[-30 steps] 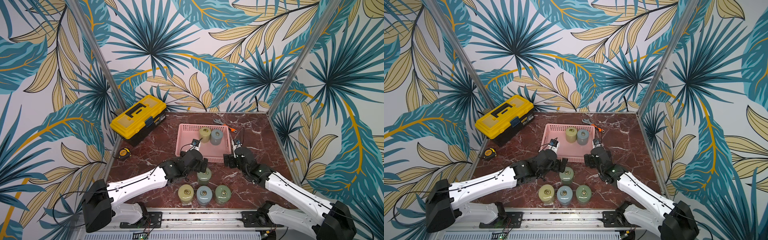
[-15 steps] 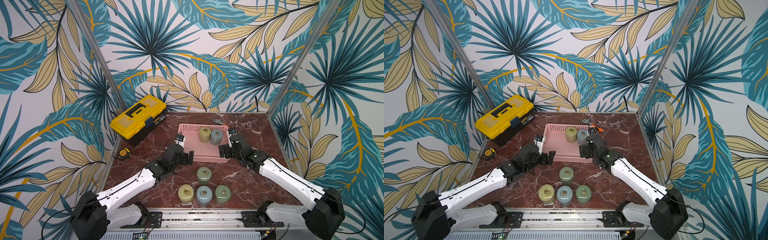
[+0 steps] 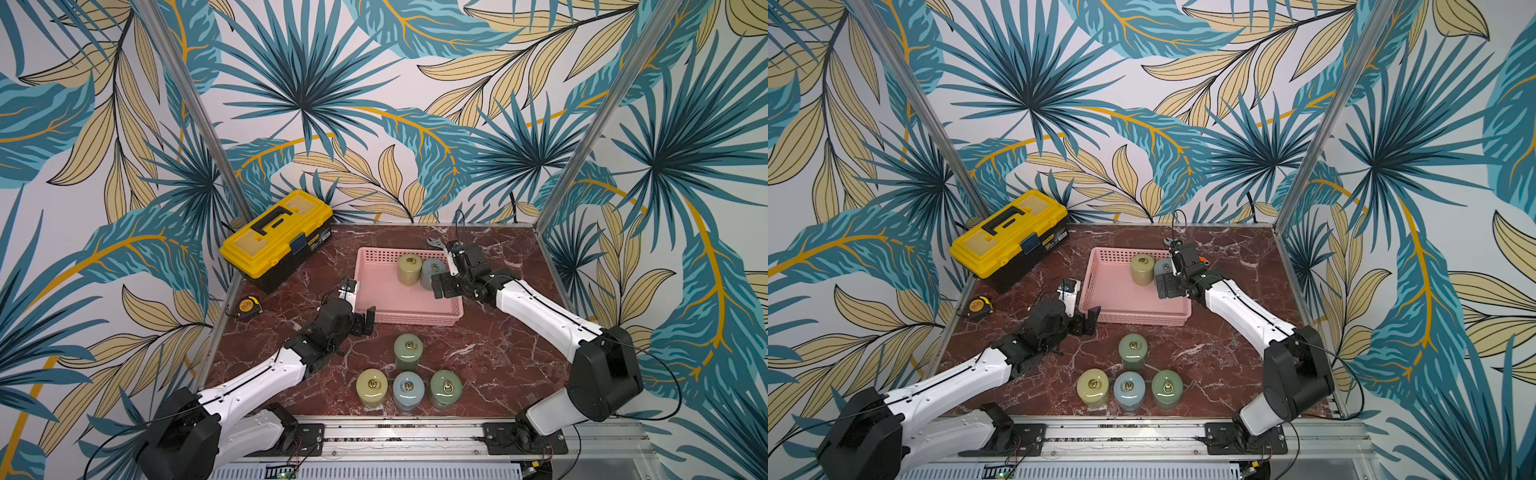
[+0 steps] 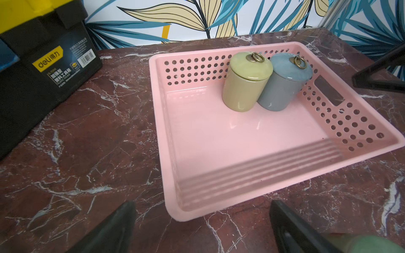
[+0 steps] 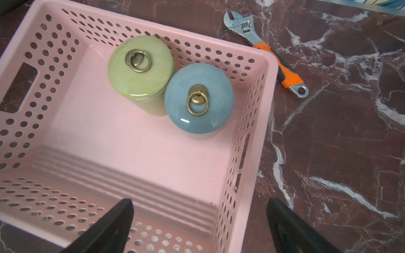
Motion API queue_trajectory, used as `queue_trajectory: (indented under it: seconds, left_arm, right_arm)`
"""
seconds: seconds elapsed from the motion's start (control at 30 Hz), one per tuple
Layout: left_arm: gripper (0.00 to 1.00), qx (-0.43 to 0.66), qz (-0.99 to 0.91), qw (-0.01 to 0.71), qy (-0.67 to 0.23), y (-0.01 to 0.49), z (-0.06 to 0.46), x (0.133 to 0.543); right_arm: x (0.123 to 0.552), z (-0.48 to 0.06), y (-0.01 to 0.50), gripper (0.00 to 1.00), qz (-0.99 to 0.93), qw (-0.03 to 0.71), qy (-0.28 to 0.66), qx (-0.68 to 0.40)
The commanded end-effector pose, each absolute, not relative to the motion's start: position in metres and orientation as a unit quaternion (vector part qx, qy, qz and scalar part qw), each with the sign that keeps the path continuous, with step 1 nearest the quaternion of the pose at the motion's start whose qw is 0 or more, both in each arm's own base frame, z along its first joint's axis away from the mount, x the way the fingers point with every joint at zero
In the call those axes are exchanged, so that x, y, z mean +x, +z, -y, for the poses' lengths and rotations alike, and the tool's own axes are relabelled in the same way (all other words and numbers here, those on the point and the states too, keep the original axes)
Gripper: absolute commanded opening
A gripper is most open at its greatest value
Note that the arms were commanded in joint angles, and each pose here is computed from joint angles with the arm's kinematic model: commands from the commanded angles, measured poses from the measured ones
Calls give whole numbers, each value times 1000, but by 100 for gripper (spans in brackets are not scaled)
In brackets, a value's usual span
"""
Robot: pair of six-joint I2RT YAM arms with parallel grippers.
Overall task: Take the tea canister out of the basket
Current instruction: Place the tea canister at the center of the board, then pick up the tea canister from the basket.
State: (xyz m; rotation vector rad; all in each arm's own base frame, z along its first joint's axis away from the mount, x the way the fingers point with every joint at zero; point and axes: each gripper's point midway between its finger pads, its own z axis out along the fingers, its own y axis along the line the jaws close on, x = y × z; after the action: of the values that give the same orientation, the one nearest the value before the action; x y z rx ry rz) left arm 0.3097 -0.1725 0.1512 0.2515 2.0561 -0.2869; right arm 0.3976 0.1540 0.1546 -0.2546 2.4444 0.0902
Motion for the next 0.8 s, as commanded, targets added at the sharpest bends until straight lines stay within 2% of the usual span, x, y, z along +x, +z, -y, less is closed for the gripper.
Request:
queue_trajectory:
  seconds: [0.0, 0.77]
  left_arm:
    - [100, 98, -829, 539, -114, 168, 167, 314]
    - [100, 100, -828, 543, -97, 163, 163, 315]
  right_arm:
    - [404, -156, 148, 99, -940, 318, 31, -118]
    - [464, -172, 110, 99, -945, 286, 35, -157]
